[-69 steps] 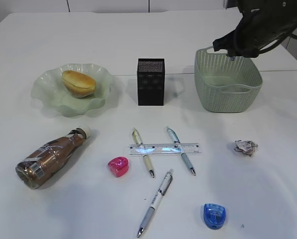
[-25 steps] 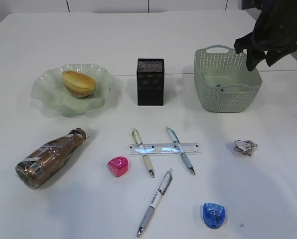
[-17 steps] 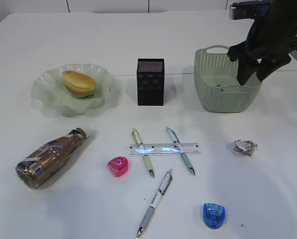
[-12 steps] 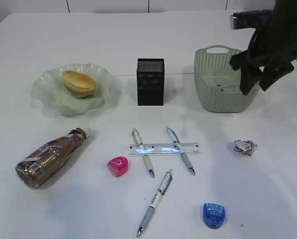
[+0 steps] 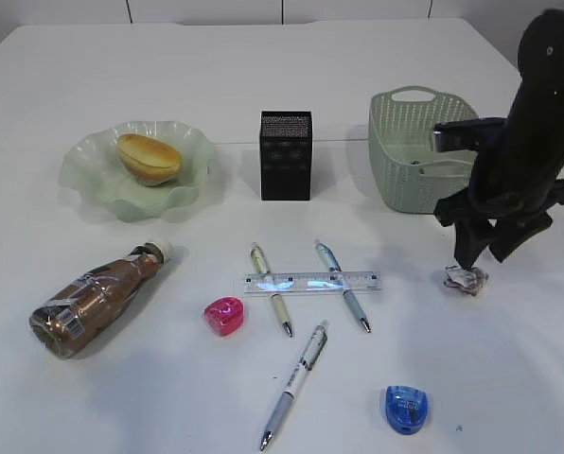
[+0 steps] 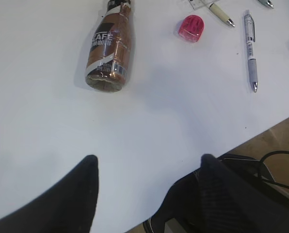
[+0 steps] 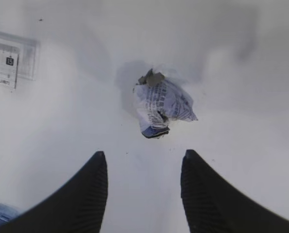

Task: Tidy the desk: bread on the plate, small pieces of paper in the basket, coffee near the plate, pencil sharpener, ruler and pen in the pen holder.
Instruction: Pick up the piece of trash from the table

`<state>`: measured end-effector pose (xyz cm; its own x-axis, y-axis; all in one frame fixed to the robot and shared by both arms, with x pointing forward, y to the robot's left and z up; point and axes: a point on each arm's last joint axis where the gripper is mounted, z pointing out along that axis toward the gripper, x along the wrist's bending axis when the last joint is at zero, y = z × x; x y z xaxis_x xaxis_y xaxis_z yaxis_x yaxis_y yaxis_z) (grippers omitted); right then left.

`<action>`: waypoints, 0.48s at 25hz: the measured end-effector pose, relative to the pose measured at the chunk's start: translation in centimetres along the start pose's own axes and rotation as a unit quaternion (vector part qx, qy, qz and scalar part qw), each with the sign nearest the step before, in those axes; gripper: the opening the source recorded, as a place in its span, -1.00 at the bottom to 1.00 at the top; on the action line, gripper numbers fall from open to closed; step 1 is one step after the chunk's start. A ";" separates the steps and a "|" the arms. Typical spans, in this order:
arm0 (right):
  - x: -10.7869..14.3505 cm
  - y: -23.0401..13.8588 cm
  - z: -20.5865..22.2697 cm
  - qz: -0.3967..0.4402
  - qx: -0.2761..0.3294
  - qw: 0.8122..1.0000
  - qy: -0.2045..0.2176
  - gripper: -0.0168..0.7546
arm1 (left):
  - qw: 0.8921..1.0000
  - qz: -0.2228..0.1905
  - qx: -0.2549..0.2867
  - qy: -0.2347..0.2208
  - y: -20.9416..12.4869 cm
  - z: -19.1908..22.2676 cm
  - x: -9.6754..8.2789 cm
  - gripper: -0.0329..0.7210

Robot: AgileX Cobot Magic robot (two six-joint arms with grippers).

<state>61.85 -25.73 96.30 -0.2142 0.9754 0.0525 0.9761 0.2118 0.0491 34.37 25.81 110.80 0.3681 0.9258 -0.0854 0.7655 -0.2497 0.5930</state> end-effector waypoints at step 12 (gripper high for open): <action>-0.2 -0.4 2.2 -0.017 -0.041 0.999 -0.014 0.12 | 1.000 0.000 0.000 0.000 0.0 0.0 0.0 0.30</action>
<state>61.63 -25.89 94.10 -0.2445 0.9694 0.0224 0.9619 0.2395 0.1319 34.37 25.81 110.80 0.3681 0.9258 -0.0854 0.7655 -0.2497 0.5930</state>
